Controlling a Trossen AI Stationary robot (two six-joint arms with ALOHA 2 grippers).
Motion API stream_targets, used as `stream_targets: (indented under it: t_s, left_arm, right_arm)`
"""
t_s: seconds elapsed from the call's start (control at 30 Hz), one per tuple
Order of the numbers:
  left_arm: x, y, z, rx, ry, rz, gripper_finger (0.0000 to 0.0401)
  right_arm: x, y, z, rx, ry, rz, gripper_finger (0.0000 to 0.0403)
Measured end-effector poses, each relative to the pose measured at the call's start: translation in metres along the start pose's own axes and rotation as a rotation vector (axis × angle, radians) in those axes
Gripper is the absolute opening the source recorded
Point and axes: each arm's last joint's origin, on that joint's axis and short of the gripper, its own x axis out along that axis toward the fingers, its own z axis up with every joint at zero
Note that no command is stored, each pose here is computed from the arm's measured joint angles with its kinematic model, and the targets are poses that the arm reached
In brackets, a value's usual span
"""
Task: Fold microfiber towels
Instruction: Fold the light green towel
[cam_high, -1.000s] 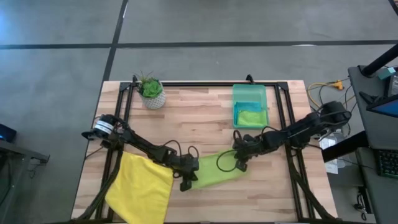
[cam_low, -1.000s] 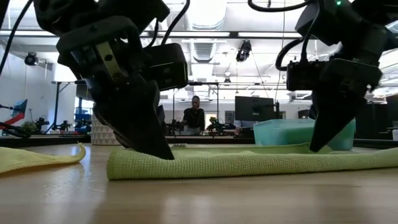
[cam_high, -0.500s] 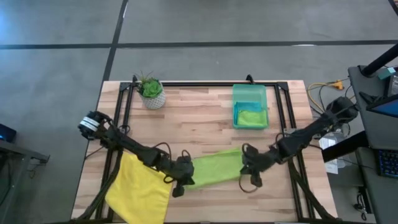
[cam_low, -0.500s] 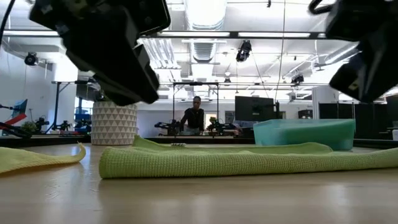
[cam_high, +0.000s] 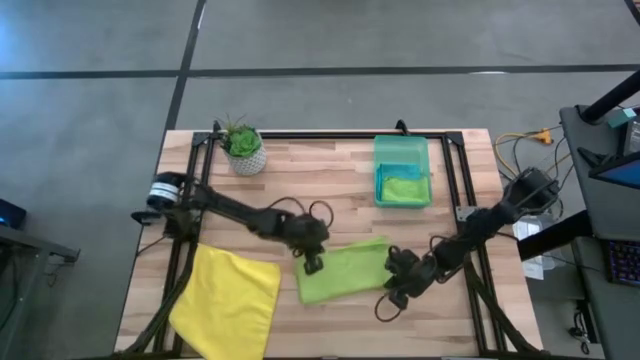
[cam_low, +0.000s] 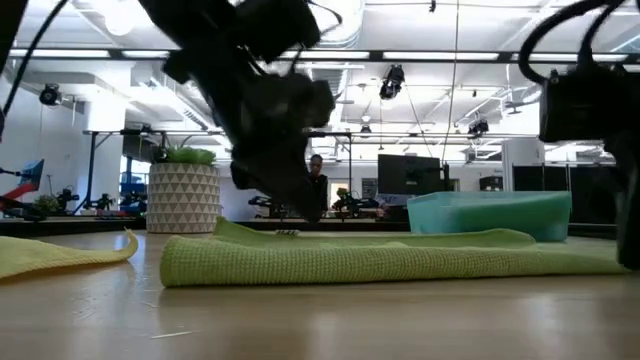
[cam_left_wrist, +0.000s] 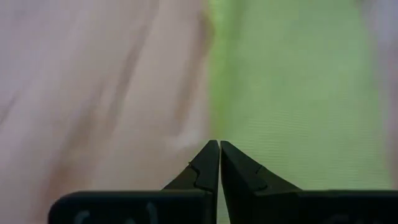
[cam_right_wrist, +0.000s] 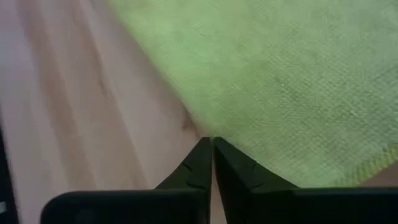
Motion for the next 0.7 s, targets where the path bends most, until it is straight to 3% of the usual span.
stream_targets:
  t_s: [0.1, 0.17, 0.33, 0.47, 0.7]
  left_arm:
    - [0.010, 0.014, -0.005, -0.010, 0.107, 0.017, 0.0000]
    - [0.011, 0.012, -0.007, -0.008, 0.140, -0.035, 0.0000]
    - [0.010, -0.019, -0.026, 0.043, 0.206, -0.107, 0.0000]
    - [0.007, -0.051, -0.046, 0.015, 0.257, -0.164, 0.0000]
    - [0.003, -0.098, -0.072, 0.010, 0.242, -0.274, 0.0000]
  right_arm:
    - [0.003, -0.002, -0.001, 0.012, 0.003, -0.035, 0.0009]
    - [0.003, -0.005, 0.000, 0.001, -0.007, -0.061, 0.0009]
    - [0.002, -0.013, 0.012, -0.060, -0.036, -0.105, 0.0009]
    - [0.001, -0.021, 0.024, -0.108, -0.045, -0.146, 0.0009]
    - [-0.001, -0.043, 0.054, -0.161, -0.074, -0.216, 0.0009]
